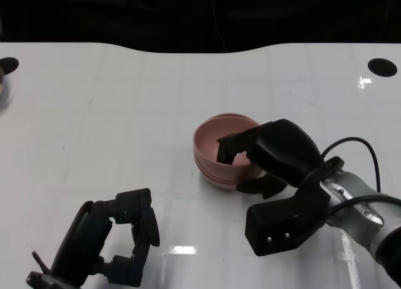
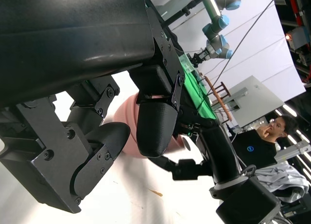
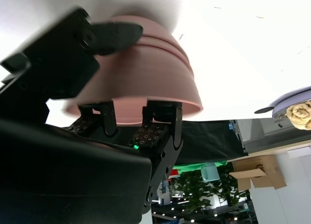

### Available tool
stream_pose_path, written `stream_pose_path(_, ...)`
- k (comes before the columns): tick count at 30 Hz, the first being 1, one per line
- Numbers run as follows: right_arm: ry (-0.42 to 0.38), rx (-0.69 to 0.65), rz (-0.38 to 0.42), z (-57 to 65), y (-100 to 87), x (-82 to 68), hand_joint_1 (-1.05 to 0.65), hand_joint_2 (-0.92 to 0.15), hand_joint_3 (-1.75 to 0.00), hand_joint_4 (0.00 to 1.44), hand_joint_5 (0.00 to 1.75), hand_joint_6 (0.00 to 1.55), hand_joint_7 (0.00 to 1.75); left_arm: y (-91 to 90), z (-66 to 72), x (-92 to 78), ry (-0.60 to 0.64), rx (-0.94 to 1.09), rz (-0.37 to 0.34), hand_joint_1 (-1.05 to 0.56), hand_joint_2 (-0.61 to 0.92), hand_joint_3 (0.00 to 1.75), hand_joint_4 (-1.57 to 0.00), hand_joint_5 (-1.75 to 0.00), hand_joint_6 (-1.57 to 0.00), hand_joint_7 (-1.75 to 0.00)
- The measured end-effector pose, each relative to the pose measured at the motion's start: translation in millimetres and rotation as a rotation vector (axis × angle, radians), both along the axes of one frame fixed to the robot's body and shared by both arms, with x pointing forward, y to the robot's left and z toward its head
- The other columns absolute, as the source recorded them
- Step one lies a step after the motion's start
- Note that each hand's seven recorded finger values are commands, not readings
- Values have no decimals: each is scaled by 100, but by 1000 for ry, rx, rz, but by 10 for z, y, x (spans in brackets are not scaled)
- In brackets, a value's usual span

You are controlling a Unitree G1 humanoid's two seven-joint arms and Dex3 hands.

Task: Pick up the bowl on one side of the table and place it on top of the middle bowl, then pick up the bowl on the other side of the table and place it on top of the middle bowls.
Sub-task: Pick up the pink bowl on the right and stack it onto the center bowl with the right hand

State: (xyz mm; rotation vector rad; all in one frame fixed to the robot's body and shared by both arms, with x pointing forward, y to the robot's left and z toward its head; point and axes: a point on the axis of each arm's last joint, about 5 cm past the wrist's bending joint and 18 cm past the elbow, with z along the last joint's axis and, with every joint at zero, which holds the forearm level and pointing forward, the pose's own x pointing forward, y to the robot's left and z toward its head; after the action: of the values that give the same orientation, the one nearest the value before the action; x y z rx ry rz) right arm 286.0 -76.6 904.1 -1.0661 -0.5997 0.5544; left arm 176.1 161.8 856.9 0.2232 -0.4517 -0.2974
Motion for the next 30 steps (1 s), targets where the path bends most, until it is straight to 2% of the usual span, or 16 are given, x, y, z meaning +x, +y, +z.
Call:
stream_pose_path(1,2,-6,4,7,3,4,-36,-89,-8,57,23,59,3,-1,0,0,0,0,0,0,19,169,-98,-175,-88,-160)
stream_pose_path(4,7,-33,-5,9,7,8,-53,-92,-11,40,8,42,0,-4,0,0,0,-2,0,0,19,169,-99,-175,-88,-160)
stream_pose_path(11,-14,-113,-18,93,28,14,-70,-92,-22,21,0,26,0,-6,-1,0,0,2,-2,0,20,168,-99,-175,-88,-160)
stream_pose_path(21,-71,-127,-66,128,-17,-93,-77,-92,-30,12,0,18,0,-6,-1,0,-1,4,-3,1,20,168,-98,-175,-88,-160)
stream_pose_path(30,-108,-81,-110,-22,-41,-302,-74,-92,-29,14,2,19,1,-7,-1,1,-2,4,-4,1,20,167,-99,-175,-89,-159)
